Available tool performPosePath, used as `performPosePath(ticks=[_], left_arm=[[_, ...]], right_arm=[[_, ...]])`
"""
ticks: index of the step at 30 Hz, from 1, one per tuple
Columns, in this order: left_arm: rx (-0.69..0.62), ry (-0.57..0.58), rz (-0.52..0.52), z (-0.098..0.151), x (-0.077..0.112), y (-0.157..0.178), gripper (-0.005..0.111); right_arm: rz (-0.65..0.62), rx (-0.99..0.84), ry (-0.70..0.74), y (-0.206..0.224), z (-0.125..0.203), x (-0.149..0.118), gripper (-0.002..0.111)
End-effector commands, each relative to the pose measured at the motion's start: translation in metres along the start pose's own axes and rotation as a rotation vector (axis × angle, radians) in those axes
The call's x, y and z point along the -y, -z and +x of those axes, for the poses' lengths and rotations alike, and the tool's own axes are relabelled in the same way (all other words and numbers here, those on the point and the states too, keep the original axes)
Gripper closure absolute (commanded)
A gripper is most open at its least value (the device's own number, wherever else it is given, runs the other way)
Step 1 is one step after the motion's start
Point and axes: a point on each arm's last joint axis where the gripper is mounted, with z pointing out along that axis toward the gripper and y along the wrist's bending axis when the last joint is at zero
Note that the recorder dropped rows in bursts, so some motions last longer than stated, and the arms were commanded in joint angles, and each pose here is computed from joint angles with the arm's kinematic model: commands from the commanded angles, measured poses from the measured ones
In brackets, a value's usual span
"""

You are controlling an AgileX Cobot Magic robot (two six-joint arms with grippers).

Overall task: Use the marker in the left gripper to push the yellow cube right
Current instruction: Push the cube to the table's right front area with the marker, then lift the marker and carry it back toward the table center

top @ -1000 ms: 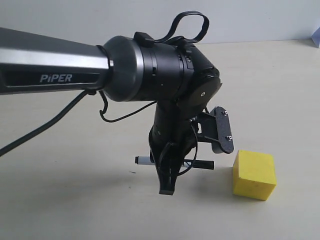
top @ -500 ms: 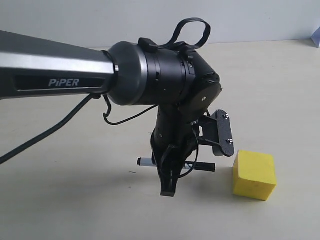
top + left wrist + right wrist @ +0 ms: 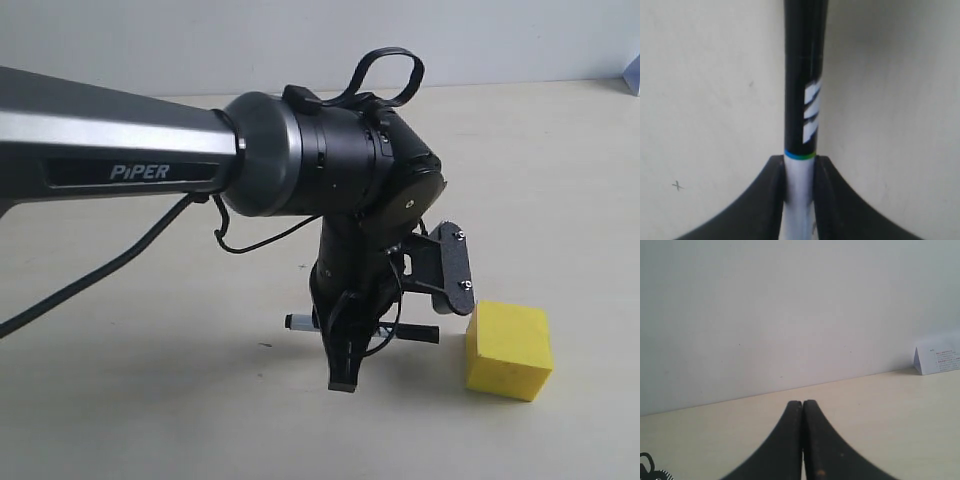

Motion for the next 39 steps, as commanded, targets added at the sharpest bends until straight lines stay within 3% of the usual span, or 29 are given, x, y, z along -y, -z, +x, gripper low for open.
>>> performPosePath(ticks=[1,5,8,15,24,32,38,39], left_arm=[[0.047,-0.035,-0.018,-0.023,0.006,0.008,0.107],[0.059,-0.086,-0.009,-0.049,0.015,0.008,0.107],[0.028,-0.094,0.015,-0.052,0.013,0.008,0.107],[-0.033,-0.003,0.048,-0.031,-0.006,0.007,0.107],[-0.030,0.044,0.027,-0.028,-0.009,0.014,0.107],[0.125,0.323,-0.033,0.016,-0.034,0.091,0.107],[0.141,0.484,-0.041,0.063,-0.021,0.124,0.107],[0.159,0.555,-0.048,0.078,-0.013,0.127,0.107]], right_arm=[[-0.003,0.005,0.001,0.000,0.001,0.000,0.108],[-0.003,0.005,0.001,0.000,0.001,0.000,0.108],[-0.003,0.005,0.001,0.000,0.001,0.000,0.108],[-0.003,0.005,0.001,0.000,0.001,0.000,0.108],[-0.003,0.005,0.001,0.000,0.001,0.000,0.108],[-0.003,0.005,0.001,0.000,0.001,0.000,0.108],[-0.003,0.005,0.001,0.000,0.001,0.000,0.108],[-0.003,0.005,0.001,0.000,0.001,0.000,0.108]])
